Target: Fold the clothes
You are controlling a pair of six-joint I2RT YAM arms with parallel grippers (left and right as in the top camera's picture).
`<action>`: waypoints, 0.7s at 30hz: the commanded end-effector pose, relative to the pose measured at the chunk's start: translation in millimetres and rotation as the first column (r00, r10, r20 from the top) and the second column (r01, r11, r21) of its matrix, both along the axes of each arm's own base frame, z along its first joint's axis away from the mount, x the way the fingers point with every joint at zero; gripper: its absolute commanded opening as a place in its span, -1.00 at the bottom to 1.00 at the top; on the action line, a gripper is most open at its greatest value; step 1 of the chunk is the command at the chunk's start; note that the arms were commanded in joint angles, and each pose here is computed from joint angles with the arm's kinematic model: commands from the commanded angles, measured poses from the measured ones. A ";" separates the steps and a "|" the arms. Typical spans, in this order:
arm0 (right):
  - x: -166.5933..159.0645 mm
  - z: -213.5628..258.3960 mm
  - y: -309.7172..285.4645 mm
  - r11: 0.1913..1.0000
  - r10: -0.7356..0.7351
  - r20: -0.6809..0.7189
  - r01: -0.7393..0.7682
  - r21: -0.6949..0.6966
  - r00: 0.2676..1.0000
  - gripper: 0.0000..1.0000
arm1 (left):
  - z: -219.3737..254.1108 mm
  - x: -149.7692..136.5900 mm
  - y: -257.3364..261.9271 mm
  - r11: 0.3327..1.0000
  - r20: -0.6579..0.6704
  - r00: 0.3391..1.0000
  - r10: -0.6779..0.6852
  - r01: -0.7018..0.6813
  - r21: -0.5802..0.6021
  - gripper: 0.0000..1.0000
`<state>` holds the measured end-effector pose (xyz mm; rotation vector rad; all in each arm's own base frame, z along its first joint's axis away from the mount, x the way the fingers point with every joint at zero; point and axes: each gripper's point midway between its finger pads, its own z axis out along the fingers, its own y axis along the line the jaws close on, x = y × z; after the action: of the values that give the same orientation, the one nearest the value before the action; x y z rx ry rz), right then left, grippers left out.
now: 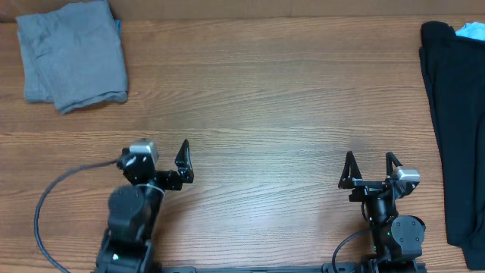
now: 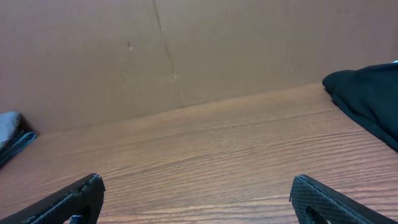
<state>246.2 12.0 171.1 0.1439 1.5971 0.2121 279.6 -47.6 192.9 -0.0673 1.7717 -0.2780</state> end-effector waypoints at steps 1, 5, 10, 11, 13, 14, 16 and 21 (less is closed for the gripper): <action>0.1 -1.2 -0.2 1.000 0.000 0.006 0.000 -0.003 1.000 1.00 | -2.8 -8.8 3.8 1.000 0.081 0.997 0.016 -0.014 -0.025 1.00; 0.2 -1.3 -0.2 1.000 0.000 0.005 0.000 -0.003 1.000 1.00 | -5.9 -17.4 14.7 0.997 0.147 0.988 0.056 -0.047 -0.062 0.99; 0.2 -1.3 -0.2 1.000 0.000 0.005 0.000 -0.003 1.000 1.00 | -4.1 -28.6 20.8 0.996 0.232 0.971 0.052 -0.034 -0.082 1.00; 0.1 -1.2 -0.2 1.000 0.000 0.006 0.000 -0.003 1.000 1.00 | -0.5 -29.9 22.0 0.996 0.248 0.967 0.055 -0.036 -0.080 1.00; 0.2 -1.3 -0.2 1.000 0.000 0.005 0.000 -0.003 1.000 1.00 | 5.7 -32.2 23.5 0.998 0.279 0.959 0.055 -0.041 -0.054 1.00; 0.1 -1.2 -0.2 1.000 0.000 0.006 0.000 -0.003 1.000 1.00 | 9.3 -33.6 23.9 0.998 0.297 0.953 0.052 -0.044 -0.033 1.00; 0.2 -1.3 -0.2 1.000 0.000 0.005 0.000 -0.003 1.000 1.00 | 11.6 -35.5 24.0 0.999 0.314 0.948 0.045 -0.048 0.000 1.00; 0.2 -1.3 -0.2 1.000 0.000 0.005 0.000 -0.003 1.000 1.00 | -2.7 -34.4 24.1 0.999 0.259 0.965 0.044 -0.048 0.011 0.99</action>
<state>246.2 12.0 171.1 0.1433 1.5972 0.2121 245.2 -23.3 197.6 -0.0858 1.4882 -0.2536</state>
